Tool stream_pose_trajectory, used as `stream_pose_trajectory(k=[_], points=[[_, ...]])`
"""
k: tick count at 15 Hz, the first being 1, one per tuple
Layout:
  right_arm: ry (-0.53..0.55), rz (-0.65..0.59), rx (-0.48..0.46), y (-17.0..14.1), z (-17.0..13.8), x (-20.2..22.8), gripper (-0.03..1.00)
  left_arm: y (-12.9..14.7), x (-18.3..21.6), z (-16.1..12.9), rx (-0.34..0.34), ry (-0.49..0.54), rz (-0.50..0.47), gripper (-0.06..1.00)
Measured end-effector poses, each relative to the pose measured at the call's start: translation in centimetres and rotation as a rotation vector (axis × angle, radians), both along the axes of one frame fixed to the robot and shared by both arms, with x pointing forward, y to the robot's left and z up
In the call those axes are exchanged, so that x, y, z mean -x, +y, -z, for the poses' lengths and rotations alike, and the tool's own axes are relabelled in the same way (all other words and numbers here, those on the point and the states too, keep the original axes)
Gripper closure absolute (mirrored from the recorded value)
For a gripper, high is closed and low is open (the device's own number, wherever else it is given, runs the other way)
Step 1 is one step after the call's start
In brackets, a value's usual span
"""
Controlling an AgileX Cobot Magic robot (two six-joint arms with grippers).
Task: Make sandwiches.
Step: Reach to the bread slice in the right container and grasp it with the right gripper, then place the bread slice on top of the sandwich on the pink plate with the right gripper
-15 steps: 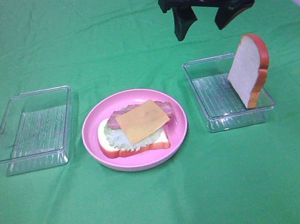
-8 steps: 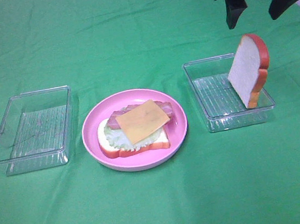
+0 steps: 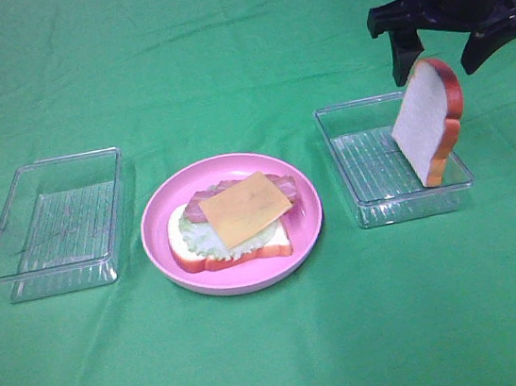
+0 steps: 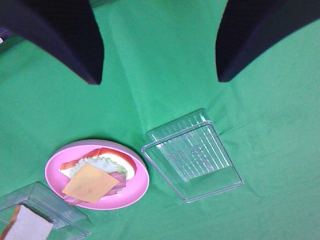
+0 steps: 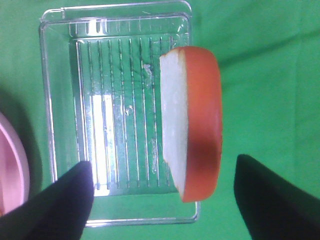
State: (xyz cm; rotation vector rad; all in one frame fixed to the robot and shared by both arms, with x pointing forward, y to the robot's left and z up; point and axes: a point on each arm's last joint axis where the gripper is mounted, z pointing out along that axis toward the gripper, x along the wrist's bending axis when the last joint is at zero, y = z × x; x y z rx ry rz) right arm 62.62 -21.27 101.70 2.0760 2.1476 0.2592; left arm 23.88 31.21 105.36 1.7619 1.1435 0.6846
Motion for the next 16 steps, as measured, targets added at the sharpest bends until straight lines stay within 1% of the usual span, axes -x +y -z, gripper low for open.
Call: stream_pose_trajectory(k=[2, 3, 4, 5, 6, 7, 8, 9, 13, 16], points=[[0.029, 0.0, 0.005, 0.1, 1.5, -0.5, 0.24, 0.0, 0.0, 0.0, 0.0, 0.0, 0.0, 0.33], [0.043, -0.001, 0.011, 0.1, 2.1, -0.6, 0.26, 0.0, 0.0, 0.0, 0.0, 0.0, 0.0, 0.33], [0.048, -0.002, 0.016, 0.1, 2.4, -0.7, 0.3, 0.0, 0.0, 0.0, 0.0, 0.0, 0.0, 0.33], [0.05, -0.002, 0.016, 0.1, 2.5, -0.7, 0.37, 0.0, 0.0, 0.0, 0.0, 0.0, 0.0, 0.33], [0.05, -0.002, 0.016, 0.1, 2.5, -0.7, 0.46, 0.0, 0.0, 0.0, 0.0, 0.0, 0.0, 0.33], [0.049, -0.002, 0.017, 0.1, 2.5, -0.7, 0.58, 0.0, 0.0, 0.0, 0.0, 0.0, 0.0, 0.33], [0.049, -0.002, 0.017, 0.1, 2.5, -0.7, 0.64, 0.0, 0.0, 0.0, 0.0, 0.0, 0.0, 0.33], [0.049, -0.003, 0.019, 0.1, 2.5, -0.7, 0.78, 0.0, 0.0, 0.0, 0.0, 0.0, 0.0, 0.33], [0.048, -0.005, 0.024, 0.1, 2.5, -0.8, 0.78, 0.0, 0.0, 0.0, 0.0, 0.0, 0.0, 0.33], [0.039, 0.002, 0.001, 0.2, 1.9, -0.6, 0.78, 0.0, 0.0, 0.0, 0.0, 0.0, 0.0, 0.33]])
